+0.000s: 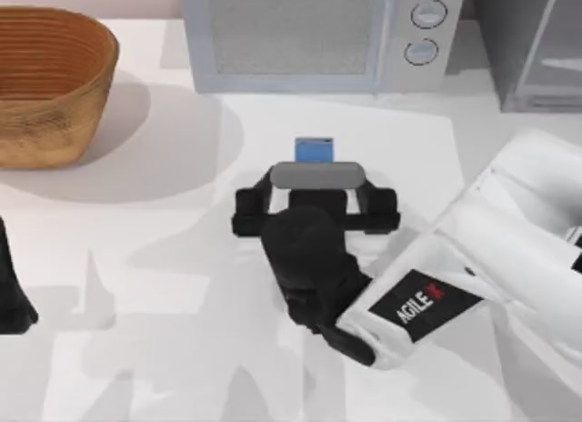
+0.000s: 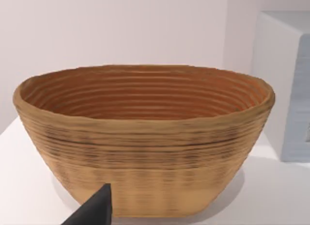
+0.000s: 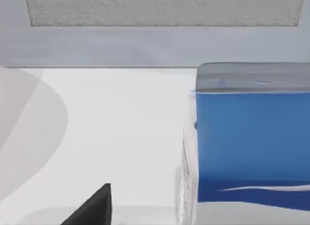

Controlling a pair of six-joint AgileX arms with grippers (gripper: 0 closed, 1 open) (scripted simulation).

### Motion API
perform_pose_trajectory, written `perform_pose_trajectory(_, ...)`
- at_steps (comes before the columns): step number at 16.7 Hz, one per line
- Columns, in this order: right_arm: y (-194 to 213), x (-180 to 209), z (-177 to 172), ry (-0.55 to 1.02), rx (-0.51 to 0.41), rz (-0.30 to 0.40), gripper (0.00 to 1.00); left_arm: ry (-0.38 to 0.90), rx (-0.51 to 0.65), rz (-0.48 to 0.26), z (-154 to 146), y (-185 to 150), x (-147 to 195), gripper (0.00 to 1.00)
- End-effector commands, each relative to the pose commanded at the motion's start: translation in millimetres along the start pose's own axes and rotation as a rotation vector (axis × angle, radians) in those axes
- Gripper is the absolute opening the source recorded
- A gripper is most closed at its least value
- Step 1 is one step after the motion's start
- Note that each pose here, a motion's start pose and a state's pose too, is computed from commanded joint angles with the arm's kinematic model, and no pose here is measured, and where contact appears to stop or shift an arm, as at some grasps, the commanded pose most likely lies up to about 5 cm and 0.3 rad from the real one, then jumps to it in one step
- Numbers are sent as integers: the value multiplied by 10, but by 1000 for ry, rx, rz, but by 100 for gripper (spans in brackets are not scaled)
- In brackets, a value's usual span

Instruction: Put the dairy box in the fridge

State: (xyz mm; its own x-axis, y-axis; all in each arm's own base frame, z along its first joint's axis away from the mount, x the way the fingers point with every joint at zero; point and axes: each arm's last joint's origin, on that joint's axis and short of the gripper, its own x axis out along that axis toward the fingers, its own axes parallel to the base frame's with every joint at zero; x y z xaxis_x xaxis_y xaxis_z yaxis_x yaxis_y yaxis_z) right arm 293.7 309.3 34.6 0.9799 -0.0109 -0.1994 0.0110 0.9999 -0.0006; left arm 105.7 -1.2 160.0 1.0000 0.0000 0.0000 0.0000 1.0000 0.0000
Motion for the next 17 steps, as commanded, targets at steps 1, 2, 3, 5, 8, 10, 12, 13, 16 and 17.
perform_pose_trajectory(1,8,52,0,-1,0,1,100,0,0,0,0,0,0,100)
perform_pose_trajectory(2,14,119,-1,-1,0,1,100,0,0,0,0,0,0,100)
perform_pose_trajectory(3,17,195,-1,-1,0,1,100,0,0,0,0,0,0,100)
perform_pose_trajectory(5,13,345,-3,-1,0,1,100,0,0,0,0,0,0,100)
perform_pose_trajectory(8,5,457,-1,-1,0,1,100,0,0,0,0,0,0,100)
perform_pose_trajectory(10,5,457,-1,-1,0,1,100,0,0,0,0,0,0,100)
perform_pose_trajectory(12,5,457,-1,-1,0,1,92,0,0,0,0,0,0,100)
perform_pose_trajectory(13,5,457,-1,-1,0,1,85,0,0,0,0,0,0,100)
perform_pose_trajectory(16,5,457,-1,-1,0,1,62,0,0,0,0,0,0,100)
perform_pose_trajectory(17,5,457,-1,-1,0,1,55,0,0,0,0,0,0,100)
